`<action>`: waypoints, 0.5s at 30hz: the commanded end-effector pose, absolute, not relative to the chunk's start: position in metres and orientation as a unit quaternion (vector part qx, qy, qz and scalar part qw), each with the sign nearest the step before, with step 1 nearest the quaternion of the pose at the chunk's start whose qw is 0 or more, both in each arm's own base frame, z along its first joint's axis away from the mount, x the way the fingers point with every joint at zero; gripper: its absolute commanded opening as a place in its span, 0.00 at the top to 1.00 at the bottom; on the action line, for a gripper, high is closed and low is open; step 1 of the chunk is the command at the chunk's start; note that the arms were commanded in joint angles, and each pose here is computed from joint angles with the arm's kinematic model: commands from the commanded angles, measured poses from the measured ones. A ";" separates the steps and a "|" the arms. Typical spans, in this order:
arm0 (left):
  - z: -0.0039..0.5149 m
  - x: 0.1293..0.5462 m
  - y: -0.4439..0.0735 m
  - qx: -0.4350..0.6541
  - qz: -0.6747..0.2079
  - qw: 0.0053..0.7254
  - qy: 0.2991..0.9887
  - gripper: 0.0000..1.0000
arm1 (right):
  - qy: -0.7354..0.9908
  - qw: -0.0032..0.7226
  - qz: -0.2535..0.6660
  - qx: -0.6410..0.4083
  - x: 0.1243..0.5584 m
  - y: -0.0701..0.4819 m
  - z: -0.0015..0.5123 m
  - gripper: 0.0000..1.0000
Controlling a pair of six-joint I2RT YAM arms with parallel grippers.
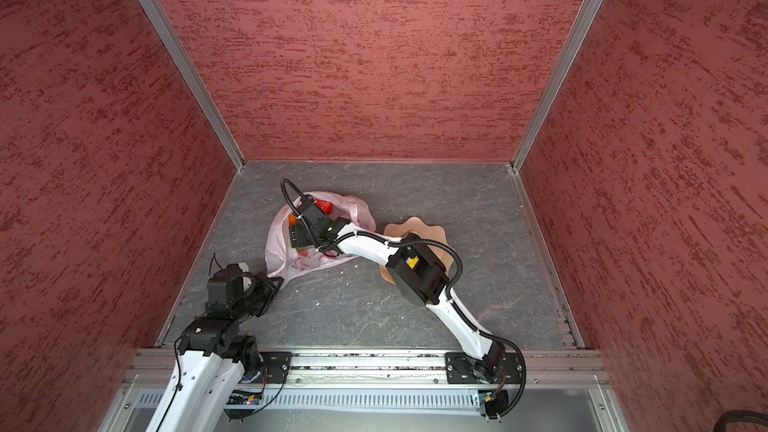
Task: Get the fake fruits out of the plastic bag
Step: 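Lower the right gripper and grasp the green fruit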
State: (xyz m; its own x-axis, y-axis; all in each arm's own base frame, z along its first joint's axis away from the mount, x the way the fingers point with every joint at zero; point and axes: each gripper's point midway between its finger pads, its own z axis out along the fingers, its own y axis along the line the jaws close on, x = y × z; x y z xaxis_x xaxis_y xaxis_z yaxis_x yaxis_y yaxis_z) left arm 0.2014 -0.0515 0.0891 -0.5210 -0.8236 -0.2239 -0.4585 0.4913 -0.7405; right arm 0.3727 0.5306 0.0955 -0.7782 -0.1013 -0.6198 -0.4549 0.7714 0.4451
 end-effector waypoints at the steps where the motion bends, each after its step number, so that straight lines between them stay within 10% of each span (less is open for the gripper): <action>1: 0.098 0.201 -0.053 -0.387 -0.319 0.299 0.812 1.00 | 0.890 0.291 0.318 -0.151 0.374 0.543 0.093 0.21; 15: 0.095 0.199 -0.055 -0.386 -0.324 0.294 0.812 1.00 | 0.898 0.273 0.314 -0.144 0.381 0.551 0.063 0.17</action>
